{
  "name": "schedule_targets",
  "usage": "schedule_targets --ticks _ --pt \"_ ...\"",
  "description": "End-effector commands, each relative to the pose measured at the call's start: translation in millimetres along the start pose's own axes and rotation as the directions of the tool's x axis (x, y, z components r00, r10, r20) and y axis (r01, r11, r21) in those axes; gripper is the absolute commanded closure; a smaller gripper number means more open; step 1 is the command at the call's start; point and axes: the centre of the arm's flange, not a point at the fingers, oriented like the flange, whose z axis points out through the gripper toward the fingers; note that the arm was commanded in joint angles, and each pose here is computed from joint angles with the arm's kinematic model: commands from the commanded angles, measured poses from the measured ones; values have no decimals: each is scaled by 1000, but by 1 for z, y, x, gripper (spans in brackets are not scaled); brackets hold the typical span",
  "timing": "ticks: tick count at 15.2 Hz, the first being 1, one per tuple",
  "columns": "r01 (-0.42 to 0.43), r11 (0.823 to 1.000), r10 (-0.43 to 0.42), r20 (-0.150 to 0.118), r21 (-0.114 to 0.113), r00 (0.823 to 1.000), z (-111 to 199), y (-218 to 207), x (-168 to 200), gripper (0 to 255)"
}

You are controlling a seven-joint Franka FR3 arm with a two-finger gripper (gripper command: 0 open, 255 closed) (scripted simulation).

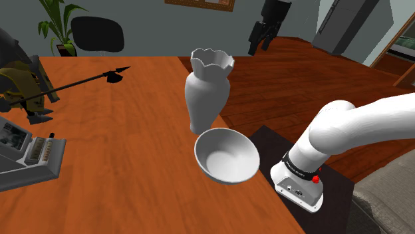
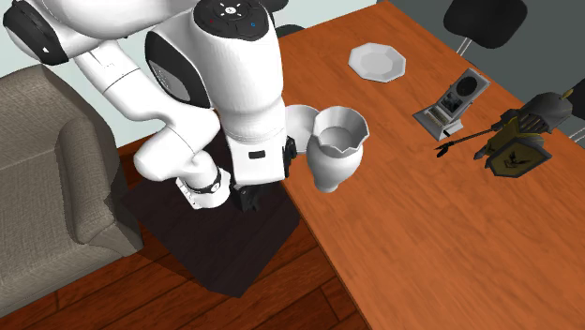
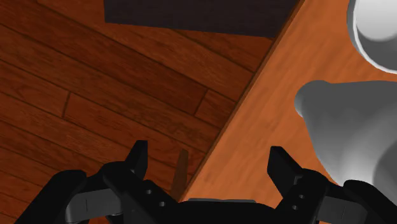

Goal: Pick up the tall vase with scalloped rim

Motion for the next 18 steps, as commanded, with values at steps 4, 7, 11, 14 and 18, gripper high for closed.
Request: schedule_targets --ticks 4,7,11,14,18 --pt "48 996 -47 -13 79 999 1 -26 9 0" --pt "97 983 -93 -30 158 995 0 -52 17 0" --pt "162 952 -152 -58 259 987 -6 -87 25 0" --pt "208 922 -192 -82 328 978 -12 -112 30 0" --pt "208 922 -192 -82 328 978 9 -113 28 0"
